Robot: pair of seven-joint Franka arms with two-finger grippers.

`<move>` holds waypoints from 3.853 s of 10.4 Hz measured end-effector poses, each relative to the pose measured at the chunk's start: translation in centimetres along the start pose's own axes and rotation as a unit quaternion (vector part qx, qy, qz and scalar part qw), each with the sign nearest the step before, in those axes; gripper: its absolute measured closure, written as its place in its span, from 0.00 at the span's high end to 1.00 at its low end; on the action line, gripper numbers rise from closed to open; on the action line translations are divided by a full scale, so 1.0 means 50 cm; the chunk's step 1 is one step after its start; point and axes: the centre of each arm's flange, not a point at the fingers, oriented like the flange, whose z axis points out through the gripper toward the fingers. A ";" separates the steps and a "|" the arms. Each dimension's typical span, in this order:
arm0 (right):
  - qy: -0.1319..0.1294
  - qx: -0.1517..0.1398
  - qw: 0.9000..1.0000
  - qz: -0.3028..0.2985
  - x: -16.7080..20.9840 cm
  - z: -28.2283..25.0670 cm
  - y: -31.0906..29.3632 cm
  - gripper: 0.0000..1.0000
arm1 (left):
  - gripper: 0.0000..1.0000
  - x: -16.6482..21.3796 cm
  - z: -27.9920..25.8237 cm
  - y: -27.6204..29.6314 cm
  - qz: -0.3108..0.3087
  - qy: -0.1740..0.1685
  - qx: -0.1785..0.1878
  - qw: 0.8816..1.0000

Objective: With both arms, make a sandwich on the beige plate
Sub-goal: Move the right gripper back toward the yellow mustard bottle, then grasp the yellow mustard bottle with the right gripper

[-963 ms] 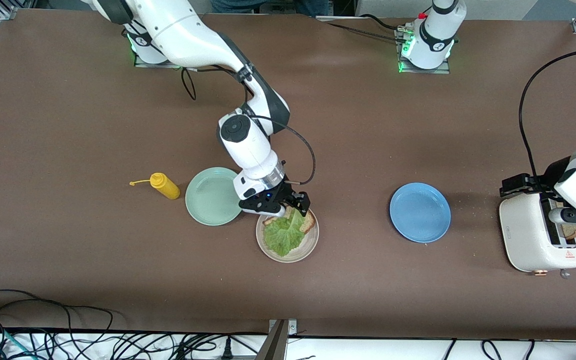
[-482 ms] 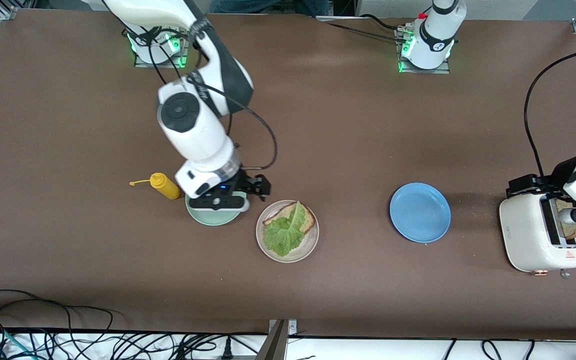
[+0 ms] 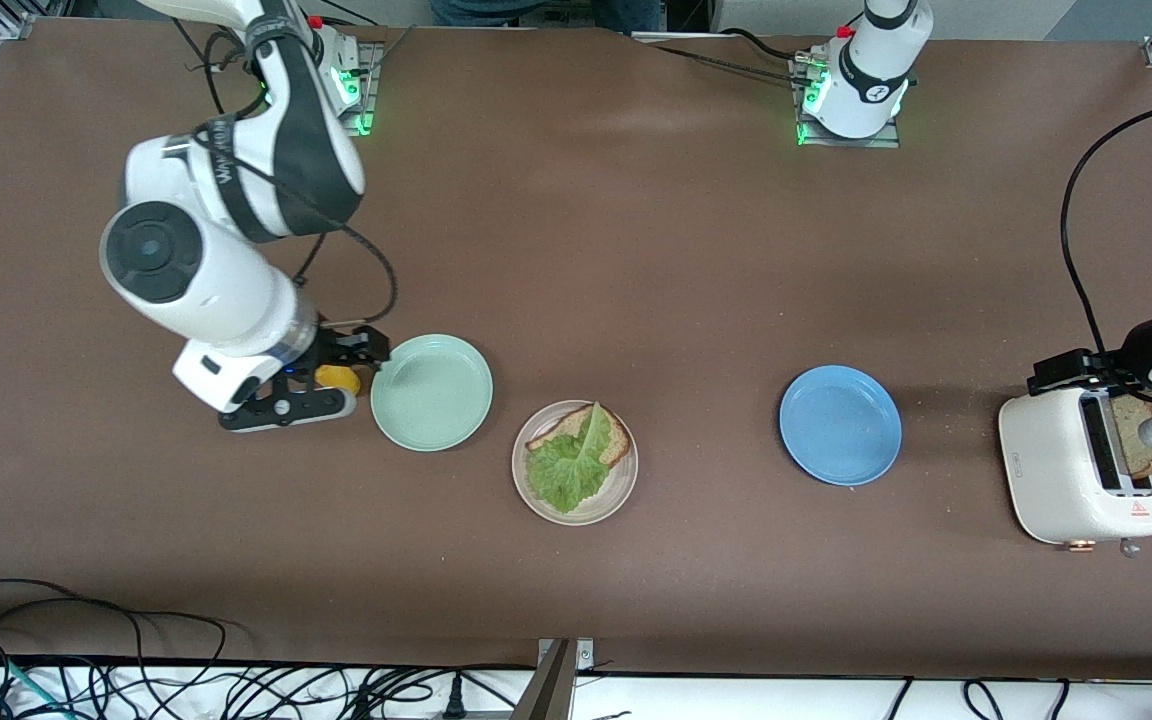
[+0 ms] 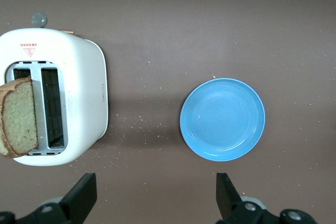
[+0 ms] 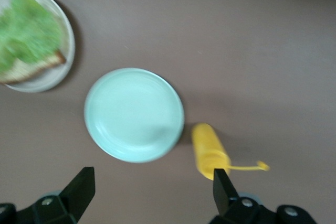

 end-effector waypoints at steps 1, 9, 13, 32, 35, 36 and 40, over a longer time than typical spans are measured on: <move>-0.014 -0.007 1.000 -0.024 -0.007 0.000 0.051 1.00 | 1.00 0.000 0.000 0.002 0.001 0.000 0.000 1.000; -0.044 0.080 0.983 -0.162 -0.095 0.125 0.427 1.00 | 1.00 0.001 0.001 0.010 0.004 0.000 0.000 1.000; 0.034 0.188 0.950 -0.248 -0.155 0.247 0.546 1.00 | 1.00 0.001 0.003 0.011 0.004 -0.001 0.000 1.000; 0.370 0.436 0.726 -0.381 -0.179 0.691 0.445 0.96 | 1.00 0.003 0.008 0.016 0.006 -0.003 0.000 1.000; 0.389 0.451 0.706 -0.383 -0.166 0.696 0.400 0.93 | 1.00 0.003 0.009 0.024 0.009 -0.003 -0.001 1.000; 0.394 0.455 0.701 -0.382 -0.162 0.698 0.388 0.90 | 1.00 0.004 0.009 0.025 0.009 -0.003 -0.001 1.000; 0.407 0.457 0.693 -0.381 -0.163 0.705 0.389 0.40 | 1.00 0.005 0.012 0.025 0.009 -0.005 -0.001 1.000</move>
